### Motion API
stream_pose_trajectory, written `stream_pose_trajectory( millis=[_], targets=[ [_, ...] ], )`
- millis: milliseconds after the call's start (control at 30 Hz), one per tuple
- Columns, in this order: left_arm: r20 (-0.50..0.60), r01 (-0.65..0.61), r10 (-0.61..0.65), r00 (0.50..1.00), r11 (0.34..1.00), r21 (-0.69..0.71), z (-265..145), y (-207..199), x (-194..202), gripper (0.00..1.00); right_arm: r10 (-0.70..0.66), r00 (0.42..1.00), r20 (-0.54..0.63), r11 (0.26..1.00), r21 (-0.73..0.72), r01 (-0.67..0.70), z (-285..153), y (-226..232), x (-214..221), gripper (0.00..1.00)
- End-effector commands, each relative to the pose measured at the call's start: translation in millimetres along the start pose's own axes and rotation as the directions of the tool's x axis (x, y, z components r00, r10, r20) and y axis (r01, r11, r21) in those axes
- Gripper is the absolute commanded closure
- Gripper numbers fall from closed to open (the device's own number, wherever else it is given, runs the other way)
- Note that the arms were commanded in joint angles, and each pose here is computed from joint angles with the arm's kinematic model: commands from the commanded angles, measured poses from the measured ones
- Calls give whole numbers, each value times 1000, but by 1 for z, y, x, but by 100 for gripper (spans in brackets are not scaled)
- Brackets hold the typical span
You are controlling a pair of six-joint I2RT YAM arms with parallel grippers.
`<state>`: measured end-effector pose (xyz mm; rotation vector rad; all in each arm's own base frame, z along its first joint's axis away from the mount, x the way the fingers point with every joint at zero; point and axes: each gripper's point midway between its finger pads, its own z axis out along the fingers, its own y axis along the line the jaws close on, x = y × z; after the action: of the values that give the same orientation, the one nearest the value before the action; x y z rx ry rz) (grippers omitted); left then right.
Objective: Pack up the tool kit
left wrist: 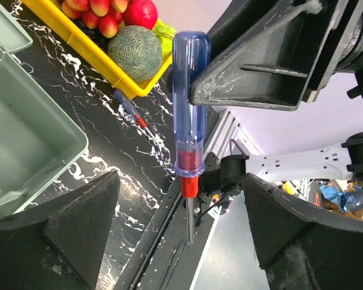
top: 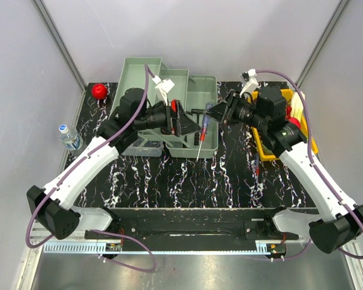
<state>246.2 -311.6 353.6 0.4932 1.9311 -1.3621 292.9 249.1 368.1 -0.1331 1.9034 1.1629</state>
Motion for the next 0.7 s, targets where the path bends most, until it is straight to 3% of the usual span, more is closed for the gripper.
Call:
stream_pose_trajectory(
  millis=[0,133,333,367,433,567,600,667],
  targets=[
    [73,-85,81,994,996,42,-4,-29,-26,23,9,998,63,989,-146,0,-3,35,-16,100],
    [51,-72,69,996,996,60,8,-31,-20,34,28,998,62,984,-180,-17,-2,40,-15,100],
    [27,-68,65,998,993,94,21,-39,-13,37,43,997,63,979,-199,-30,-1,43,-16,100],
    [29,-69,67,997,993,91,22,-38,-13,42,43,997,64,978,-205,-29,-2,45,-16,100],
    [23,-60,59,998,995,75,24,-34,-12,55,45,997,59,978,-207,-32,-2,45,-15,100],
    [31,-55,55,998,998,7,25,-23,-14,98,59,997,47,983,-178,-50,0,38,-11,100],
    [35,-57,57,998,998,-12,23,-21,-15,100,55,997,49,986,-161,-46,1,34,-11,92],
    [44,-61,63,997,996,-59,20,-13,-16,100,55,997,48,990,-130,-48,2,25,-7,62]
  ],
)
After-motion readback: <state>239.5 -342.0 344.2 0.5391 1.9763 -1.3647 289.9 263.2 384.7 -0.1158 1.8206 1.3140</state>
